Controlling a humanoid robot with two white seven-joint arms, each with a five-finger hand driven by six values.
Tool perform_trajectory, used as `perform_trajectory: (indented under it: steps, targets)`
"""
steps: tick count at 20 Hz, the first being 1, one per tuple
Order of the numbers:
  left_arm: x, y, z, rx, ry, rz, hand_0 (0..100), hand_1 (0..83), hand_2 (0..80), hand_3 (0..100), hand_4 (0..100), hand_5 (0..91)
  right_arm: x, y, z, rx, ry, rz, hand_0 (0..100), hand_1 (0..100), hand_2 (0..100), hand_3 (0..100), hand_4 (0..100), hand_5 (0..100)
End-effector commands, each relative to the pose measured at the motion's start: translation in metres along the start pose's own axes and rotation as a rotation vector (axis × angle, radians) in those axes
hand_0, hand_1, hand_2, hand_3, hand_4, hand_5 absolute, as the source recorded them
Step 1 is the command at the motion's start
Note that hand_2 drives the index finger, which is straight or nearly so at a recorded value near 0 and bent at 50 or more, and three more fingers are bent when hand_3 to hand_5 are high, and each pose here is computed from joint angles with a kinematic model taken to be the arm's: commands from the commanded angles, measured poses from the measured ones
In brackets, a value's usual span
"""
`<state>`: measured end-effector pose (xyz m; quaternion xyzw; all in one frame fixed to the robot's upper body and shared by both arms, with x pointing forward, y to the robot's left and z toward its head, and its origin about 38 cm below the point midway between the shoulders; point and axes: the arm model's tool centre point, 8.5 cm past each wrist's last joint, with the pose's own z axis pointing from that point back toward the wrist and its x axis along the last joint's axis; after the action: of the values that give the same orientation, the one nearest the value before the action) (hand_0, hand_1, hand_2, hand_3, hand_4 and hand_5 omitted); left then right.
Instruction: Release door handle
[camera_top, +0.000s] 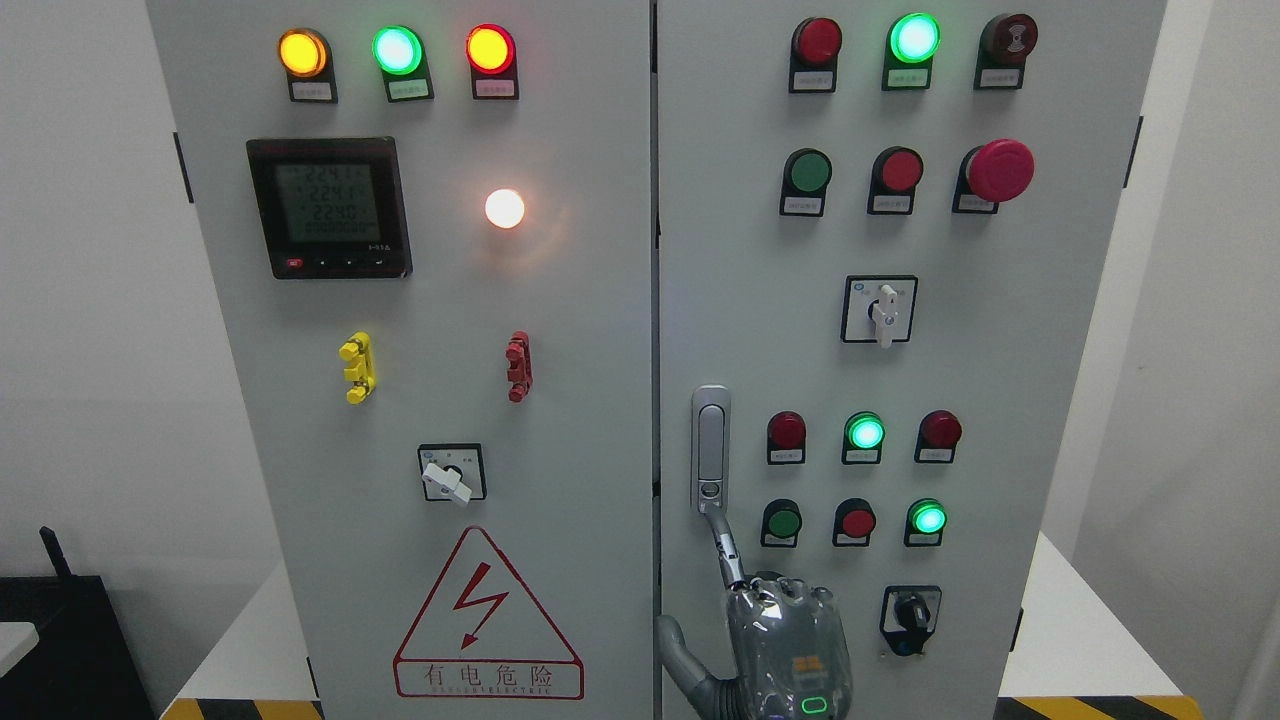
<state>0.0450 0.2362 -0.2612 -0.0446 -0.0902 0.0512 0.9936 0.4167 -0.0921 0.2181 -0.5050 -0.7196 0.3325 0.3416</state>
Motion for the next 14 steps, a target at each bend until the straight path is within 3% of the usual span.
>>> perform_trajectory:
  steps: [1, 14]
  targets:
    - [-0.0052, 0.0006, 0.0009, 0.004, 0.015, 0.013, 12, 38.9, 0.0, 0, 0, 0.0, -0.0003, 0.0001, -0.0001, 0.001, 0.002, 0.001, 34, 28, 0, 100, 98, 100]
    - [-0.0062, 0.0007, 0.001, 0.004, 0.017, 0.013, 12, 38.9, 0.0, 0, 0, 0.0, -0.0001, 0.0015, 0.001, 0.006, 0.003, 0.0, 34, 28, 0, 100, 100, 100]
